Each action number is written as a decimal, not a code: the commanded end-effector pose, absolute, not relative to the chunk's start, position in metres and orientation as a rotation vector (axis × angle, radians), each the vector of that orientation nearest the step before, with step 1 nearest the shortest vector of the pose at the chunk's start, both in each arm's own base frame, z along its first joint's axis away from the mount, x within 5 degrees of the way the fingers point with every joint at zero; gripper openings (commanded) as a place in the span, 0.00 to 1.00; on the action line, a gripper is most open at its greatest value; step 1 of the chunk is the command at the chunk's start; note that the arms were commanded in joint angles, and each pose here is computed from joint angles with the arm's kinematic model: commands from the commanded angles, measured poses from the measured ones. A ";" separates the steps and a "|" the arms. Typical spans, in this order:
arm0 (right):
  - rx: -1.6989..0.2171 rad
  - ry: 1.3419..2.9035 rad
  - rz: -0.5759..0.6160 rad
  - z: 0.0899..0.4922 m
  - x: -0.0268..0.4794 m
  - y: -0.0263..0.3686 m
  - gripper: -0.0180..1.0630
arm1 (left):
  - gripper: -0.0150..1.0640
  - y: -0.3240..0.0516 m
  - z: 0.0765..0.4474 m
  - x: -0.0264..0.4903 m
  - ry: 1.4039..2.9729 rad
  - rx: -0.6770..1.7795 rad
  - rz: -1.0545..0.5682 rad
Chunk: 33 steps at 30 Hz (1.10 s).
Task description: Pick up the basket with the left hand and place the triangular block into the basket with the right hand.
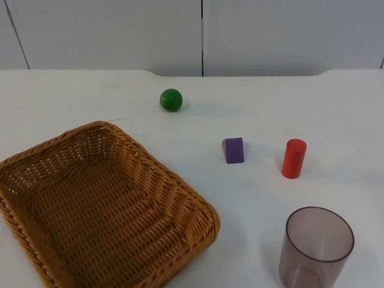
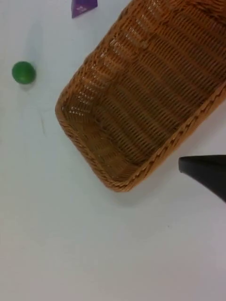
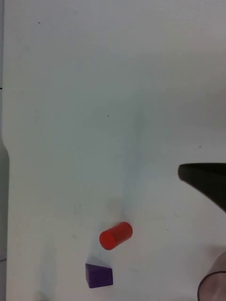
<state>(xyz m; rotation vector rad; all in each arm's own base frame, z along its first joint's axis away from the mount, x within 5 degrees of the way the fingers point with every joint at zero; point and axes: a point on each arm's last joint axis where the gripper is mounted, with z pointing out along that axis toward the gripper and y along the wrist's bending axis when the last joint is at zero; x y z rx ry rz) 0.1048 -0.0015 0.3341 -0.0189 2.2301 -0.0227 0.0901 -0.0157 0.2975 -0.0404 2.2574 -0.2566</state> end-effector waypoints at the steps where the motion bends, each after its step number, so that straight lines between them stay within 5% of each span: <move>1: -0.016 2.231 -0.025 0.333 0.120 -0.002 0.99 | 0.99 -0.017 0.297 0.103 2.267 -0.064 -0.282; 13: -0.034 2.409 -0.026 0.304 0.166 -0.004 0.99 | 0.99 -0.018 0.267 0.154 2.451 -0.139 -0.306; 33: -0.022 2.405 0.002 0.302 0.171 -0.002 0.99 | 0.89 -0.025 0.200 0.212 2.687 -0.443 -0.472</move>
